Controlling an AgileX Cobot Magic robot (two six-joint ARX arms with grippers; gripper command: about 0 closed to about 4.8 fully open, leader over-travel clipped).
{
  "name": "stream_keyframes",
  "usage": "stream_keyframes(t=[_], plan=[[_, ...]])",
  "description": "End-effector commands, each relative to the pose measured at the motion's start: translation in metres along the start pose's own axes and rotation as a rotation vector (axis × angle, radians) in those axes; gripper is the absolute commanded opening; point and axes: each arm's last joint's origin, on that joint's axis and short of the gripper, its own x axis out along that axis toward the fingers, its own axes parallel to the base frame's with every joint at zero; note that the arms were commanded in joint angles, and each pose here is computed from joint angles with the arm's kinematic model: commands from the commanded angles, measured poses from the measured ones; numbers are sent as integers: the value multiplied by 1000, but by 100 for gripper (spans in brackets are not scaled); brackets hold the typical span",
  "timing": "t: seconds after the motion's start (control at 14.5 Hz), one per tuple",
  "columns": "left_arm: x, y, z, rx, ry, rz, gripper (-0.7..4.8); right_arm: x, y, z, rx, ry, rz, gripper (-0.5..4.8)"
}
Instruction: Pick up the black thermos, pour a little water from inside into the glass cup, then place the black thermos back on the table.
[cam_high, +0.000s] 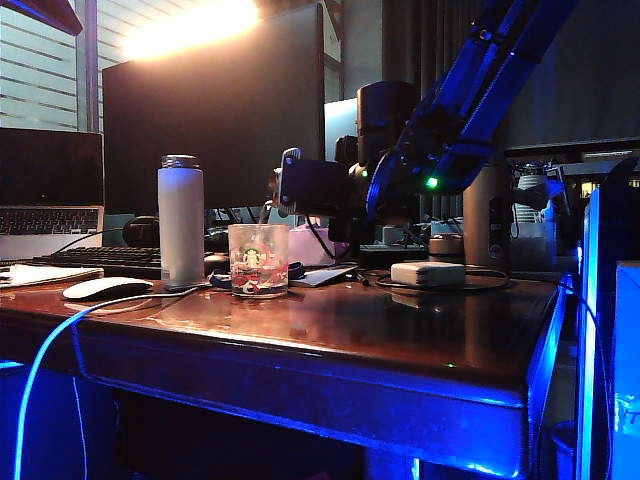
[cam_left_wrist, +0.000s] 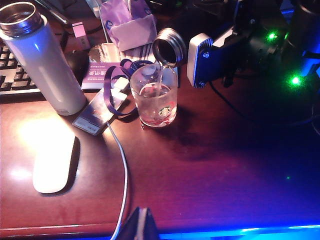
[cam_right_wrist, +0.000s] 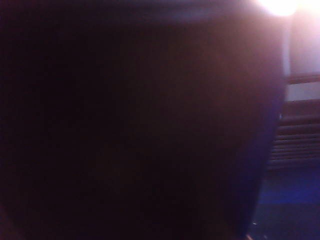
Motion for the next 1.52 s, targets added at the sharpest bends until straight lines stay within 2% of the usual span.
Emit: stream_keyframes(t=[0.07,0.69,1.1,1.31,1.52], plan=[[-2,0,2,2,-11,-6,-5,0,-16,3,47,-15,-86,241],[-2,0,2,1,-10,-6,-5,0,-16,3,23,-18,-83,241],[-2,0,2,1,-11,-6,-5,0,-16,3,150,-22,-83,241],[-2,0,2,1,-11,-5,-5,0,-16,3,259,-24,-83,241],[-2,0,2,2,-12,-4,-5,0,-17,3,418,-16,-97,241]])
